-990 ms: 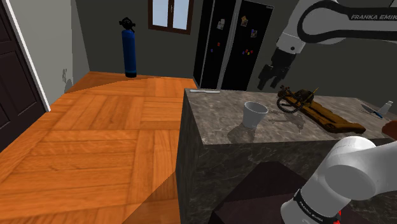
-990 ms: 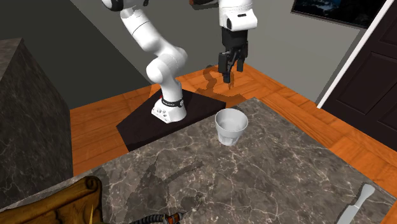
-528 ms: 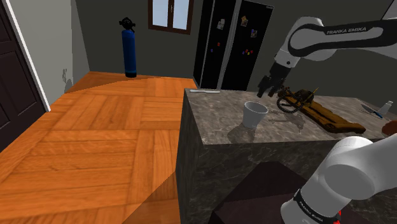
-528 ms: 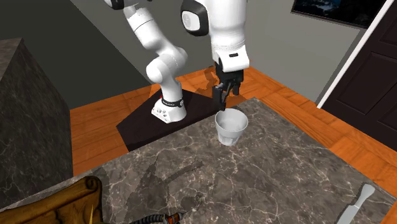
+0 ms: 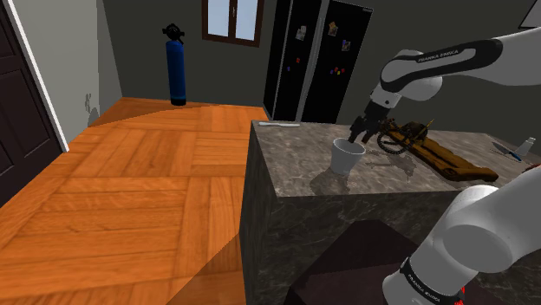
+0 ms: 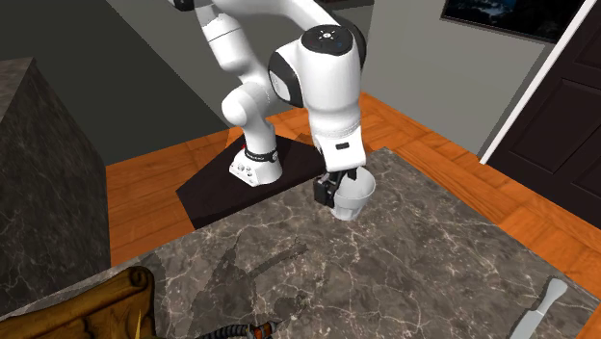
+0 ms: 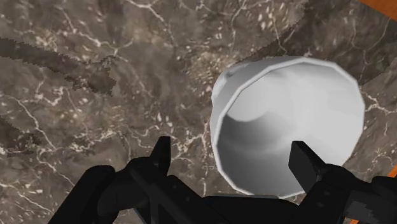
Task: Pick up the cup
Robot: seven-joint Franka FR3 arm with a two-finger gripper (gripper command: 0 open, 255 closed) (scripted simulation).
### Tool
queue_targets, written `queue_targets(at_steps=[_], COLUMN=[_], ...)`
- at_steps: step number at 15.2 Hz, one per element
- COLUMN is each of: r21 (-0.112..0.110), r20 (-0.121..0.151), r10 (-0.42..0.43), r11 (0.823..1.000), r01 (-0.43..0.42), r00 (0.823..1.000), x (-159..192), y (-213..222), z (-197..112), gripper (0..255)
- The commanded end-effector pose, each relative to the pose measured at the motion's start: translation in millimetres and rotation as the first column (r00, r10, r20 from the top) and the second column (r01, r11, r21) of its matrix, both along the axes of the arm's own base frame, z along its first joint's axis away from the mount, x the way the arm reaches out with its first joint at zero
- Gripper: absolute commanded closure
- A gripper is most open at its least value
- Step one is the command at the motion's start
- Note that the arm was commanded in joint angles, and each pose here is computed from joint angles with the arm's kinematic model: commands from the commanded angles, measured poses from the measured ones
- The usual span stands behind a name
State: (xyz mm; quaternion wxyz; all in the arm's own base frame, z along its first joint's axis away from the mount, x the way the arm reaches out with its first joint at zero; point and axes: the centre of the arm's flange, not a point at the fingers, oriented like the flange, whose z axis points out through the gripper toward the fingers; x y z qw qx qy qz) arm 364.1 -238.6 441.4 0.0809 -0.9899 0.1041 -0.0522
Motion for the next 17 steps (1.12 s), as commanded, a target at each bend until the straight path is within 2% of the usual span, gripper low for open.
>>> queue_targets(at_steps=[1,5,7,8,17], r21=[0.002,0.002,0.002,0.002,0.002], r20=[0.0,0.0,0.0,0.0,0.0], r10=[0.0,0.0,0.0,0.0,0.0], r11=[1.0,1.0,1.0,1.0,1.0], r01=[0.0,0.0,0.0,0.0,0.0], r00=[1.0,1.0,1.0,1.0,1.0], x=[0,0,0,0,0], y=[-1,-1,-1,-1,-1], z=[-11,-35,-35,-35,-35], gripper=[0,0,0,255,255])
